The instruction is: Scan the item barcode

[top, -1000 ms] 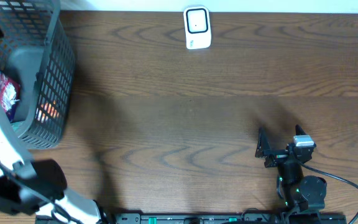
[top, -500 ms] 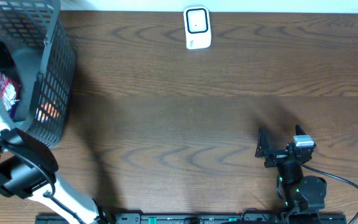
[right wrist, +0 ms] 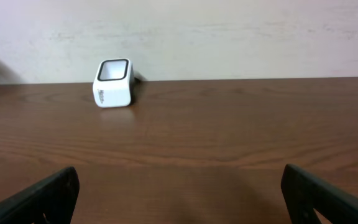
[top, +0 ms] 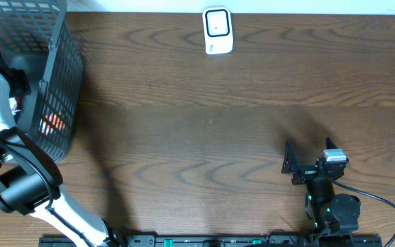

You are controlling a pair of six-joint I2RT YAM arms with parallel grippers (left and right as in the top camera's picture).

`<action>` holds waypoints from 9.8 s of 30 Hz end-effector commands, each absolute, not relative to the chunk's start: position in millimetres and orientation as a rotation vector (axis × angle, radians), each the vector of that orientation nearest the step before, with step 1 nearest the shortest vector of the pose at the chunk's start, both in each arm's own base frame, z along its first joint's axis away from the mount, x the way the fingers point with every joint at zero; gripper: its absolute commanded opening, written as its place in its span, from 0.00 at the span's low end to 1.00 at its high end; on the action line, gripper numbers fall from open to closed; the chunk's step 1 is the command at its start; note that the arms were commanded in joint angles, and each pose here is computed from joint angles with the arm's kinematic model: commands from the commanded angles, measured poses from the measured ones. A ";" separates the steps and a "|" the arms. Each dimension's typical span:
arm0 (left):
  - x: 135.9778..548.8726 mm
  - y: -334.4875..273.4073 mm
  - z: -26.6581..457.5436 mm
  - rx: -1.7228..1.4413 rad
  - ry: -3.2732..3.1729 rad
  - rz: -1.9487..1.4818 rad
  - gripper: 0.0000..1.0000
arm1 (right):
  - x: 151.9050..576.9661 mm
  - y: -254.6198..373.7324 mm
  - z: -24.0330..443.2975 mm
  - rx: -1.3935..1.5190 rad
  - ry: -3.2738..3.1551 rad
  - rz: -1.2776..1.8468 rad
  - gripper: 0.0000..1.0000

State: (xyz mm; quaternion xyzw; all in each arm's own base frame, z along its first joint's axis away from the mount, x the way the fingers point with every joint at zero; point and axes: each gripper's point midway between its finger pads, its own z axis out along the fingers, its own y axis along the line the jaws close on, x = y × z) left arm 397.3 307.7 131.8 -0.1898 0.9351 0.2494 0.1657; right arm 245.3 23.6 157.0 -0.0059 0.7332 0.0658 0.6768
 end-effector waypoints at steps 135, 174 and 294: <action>475.5 38.2 394.3 -0.313 2.009 -0.191 0.98 | 244.9 25.5 156.4 -0.024 1.648 0.149 0.99; 359.6 214.1 57.4 -2.227 2.145 0.129 0.98 | 244.9 25.5 156.4 -0.024 1.648 0.149 0.99; 286.7 304.6 74.2 -2.111 2.260 0.534 0.98 | 245.0 25.5 156.0 -0.024 1.650 0.149 0.99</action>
